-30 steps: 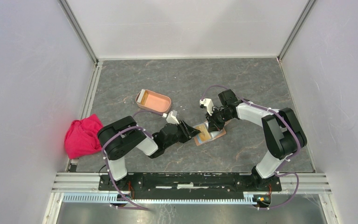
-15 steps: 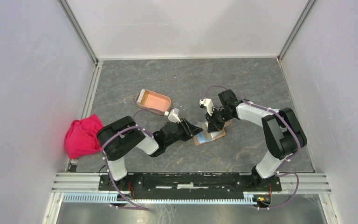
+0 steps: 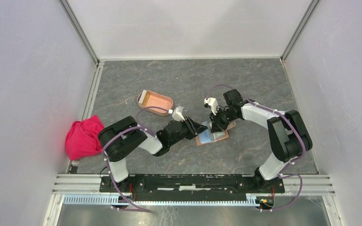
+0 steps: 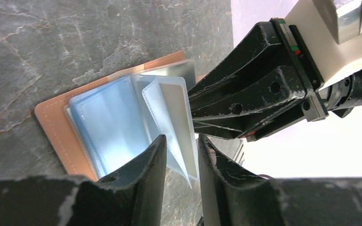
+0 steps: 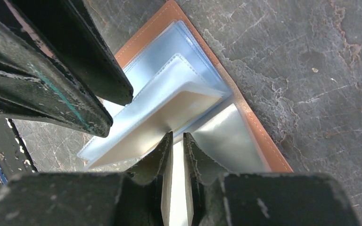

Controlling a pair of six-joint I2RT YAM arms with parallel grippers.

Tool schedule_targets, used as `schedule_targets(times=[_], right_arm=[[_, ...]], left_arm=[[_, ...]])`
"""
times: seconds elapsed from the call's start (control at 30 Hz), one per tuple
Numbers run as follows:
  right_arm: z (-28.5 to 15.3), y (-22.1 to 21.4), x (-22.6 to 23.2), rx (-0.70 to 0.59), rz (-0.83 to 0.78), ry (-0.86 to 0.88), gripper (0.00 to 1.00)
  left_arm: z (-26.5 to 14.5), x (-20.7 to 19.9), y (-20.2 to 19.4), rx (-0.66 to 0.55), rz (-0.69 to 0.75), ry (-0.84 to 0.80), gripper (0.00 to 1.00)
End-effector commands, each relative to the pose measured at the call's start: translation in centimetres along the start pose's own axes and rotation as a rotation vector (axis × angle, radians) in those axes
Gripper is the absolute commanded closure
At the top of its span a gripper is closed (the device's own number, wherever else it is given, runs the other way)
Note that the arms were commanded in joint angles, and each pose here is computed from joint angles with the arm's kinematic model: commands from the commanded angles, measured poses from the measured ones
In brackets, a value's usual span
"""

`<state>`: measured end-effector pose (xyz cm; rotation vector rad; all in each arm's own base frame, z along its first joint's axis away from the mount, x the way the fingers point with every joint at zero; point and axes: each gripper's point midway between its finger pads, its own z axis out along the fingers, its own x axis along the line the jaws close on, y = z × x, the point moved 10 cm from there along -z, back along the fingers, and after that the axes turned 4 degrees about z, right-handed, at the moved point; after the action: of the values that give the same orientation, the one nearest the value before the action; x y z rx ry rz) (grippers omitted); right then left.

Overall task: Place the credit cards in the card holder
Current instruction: Turn over the card slot in the card holder.

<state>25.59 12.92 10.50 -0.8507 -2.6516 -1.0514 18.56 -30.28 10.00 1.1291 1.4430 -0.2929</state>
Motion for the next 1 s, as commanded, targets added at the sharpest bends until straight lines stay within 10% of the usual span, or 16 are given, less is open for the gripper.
schedule_targets(times=[0.0, 0.97], right_arm=[[-1.0, 0.5, 0.1, -0.042, -0.003, 0.003, 0.81], [-6.3, 0.5, -0.8, -0.219, -0.019, -0.091, 0.74]], left_arm=[[1.0, -1.2, 0.5, -0.022, 0.029, -0.063, 0.66], [2.5, 0.8, 0.1, 0.043, 0.144, 0.061, 0.75]])
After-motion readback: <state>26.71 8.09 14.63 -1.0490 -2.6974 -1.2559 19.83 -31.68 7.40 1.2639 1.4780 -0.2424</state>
